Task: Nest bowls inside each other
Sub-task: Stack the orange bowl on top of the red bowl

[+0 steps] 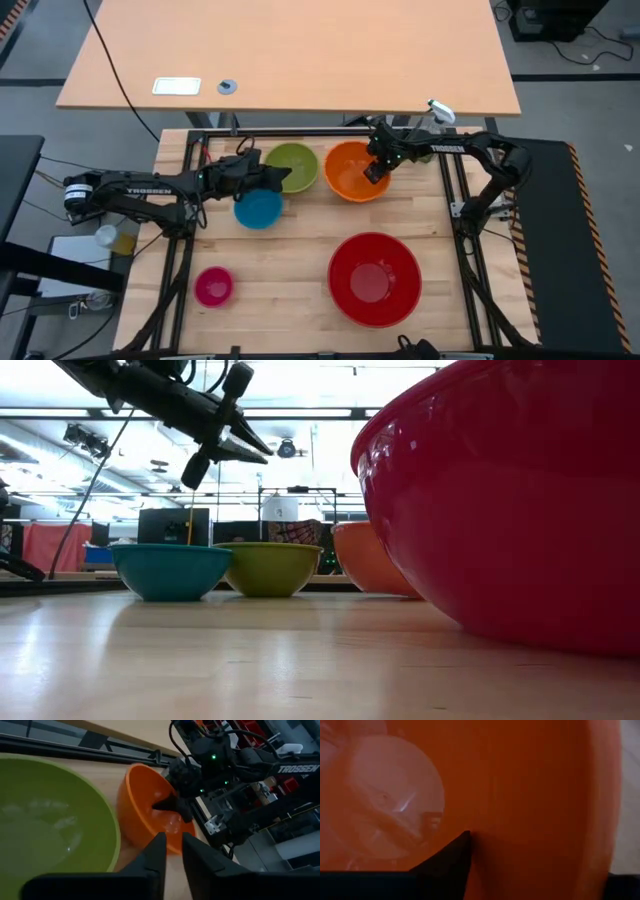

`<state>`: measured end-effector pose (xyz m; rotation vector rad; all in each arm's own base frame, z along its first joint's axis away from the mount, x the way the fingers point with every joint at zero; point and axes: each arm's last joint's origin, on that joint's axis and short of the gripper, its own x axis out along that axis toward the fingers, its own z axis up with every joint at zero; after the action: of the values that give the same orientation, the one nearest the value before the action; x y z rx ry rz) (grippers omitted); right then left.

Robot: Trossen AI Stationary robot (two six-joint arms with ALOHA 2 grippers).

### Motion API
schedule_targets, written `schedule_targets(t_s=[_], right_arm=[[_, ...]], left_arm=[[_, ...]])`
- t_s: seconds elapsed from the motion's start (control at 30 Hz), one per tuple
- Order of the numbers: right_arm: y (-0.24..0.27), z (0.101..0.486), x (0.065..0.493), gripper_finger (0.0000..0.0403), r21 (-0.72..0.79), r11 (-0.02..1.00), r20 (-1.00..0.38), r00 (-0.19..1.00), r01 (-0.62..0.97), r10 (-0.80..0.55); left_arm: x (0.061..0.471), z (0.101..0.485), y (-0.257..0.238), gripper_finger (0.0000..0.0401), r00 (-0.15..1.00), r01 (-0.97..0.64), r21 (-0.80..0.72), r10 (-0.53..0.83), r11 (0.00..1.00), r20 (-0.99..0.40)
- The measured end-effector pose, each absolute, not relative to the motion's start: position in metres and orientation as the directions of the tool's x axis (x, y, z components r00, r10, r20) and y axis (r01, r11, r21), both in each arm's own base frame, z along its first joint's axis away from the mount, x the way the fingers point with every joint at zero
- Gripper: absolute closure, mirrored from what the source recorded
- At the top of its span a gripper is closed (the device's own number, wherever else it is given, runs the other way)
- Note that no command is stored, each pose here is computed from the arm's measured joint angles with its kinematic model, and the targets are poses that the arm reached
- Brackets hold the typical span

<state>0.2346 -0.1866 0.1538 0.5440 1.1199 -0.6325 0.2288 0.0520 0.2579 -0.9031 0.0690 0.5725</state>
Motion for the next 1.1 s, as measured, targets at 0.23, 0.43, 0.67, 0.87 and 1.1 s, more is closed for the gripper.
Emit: schedule_targets(t_s=[0.23,0.43,0.67,0.87,1.1], right_arm=[[-0.186,0.162,0.234,0.0321,0.109,0.702,-0.923,0.335,0.703,-0.192],[-0.185,0.173,0.23,0.0371,0.13,0.703,-0.908,0.37,0.699,-0.199],[-0.181,0.2,0.219,0.0375,0.072,0.715,-0.909,0.341,0.695,-0.241],[-0.178,0.23,0.216,0.0374,0.037,0.792,-0.914,0.34,0.61,-0.219],[-0.162,0.259,0.217,0.0374,0.194,0.898,-0.845,0.533,0.396,-0.053]], left_arm=[[0.229,0.258,0.052,0.0251,0.849,-0.501,-0.712,0.441,0.492,-0.292],[0.229,0.258,0.053,0.0239,0.847,-0.503,-0.712,0.444,0.49,-0.292],[0.229,0.258,0.053,0.0239,0.847,-0.502,-0.713,0.444,0.49,-0.292],[0.228,0.258,0.054,0.0239,0.82,-0.534,-0.692,0.495,0.485,-0.286],[0.225,0.26,0.063,0.0239,0.778,-0.575,-0.668,0.569,0.473,-0.267]])
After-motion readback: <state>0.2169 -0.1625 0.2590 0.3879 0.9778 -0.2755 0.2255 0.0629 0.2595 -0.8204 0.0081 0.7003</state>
